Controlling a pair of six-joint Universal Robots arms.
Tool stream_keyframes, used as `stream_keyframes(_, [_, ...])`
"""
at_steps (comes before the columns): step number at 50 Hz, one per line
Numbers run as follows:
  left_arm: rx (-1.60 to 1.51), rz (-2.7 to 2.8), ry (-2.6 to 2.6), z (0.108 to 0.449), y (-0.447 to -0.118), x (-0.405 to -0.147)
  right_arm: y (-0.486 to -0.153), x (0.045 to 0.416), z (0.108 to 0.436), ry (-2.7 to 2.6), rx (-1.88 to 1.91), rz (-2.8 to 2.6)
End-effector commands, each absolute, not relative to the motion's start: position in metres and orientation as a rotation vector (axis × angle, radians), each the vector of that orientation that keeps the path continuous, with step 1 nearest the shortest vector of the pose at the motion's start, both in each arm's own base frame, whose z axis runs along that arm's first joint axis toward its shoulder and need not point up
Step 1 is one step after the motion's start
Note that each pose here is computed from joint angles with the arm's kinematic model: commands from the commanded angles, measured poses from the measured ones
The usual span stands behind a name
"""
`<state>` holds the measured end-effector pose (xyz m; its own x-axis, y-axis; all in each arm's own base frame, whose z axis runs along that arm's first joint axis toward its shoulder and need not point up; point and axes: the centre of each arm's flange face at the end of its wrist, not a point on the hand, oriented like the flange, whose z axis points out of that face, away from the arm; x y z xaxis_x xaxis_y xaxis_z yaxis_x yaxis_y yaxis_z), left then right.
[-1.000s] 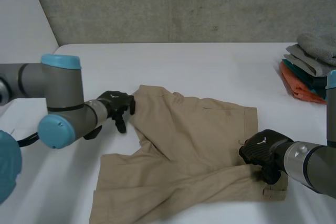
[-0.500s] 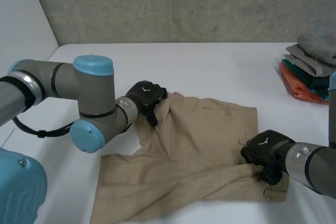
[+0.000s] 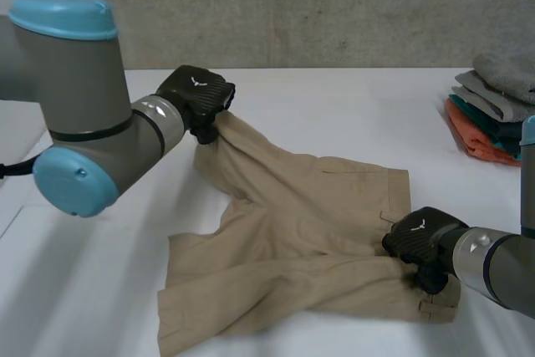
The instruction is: Fold the laundry.
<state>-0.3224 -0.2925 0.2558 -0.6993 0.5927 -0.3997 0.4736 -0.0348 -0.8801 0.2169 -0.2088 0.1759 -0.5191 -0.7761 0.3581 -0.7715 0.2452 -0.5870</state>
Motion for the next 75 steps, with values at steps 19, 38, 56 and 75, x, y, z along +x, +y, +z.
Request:
stream_keyframes(19, [-1.15,1.556,-2.578,0.197,-0.296,-0.286,-0.206,0.218,0.174,2.47,-1.541,-1.148])
stream_keyframes(38, [-1.022,1.703,-2.527,0.216,-0.267,-0.237,-0.215,0.217,0.179,2.473,-1.463,-1.262])
stream_keyframes(56, [-1.024,1.392,-2.397,0.217,-0.136,-0.227,-0.216,0.222,0.178,2.487,-1.366,-1.311])
stream_keyframes(75, [-1.11,1.13,-2.542,0.164,-0.127,-0.243,-0.213,0.219,0.186,2.496,-1.357,-1.32])
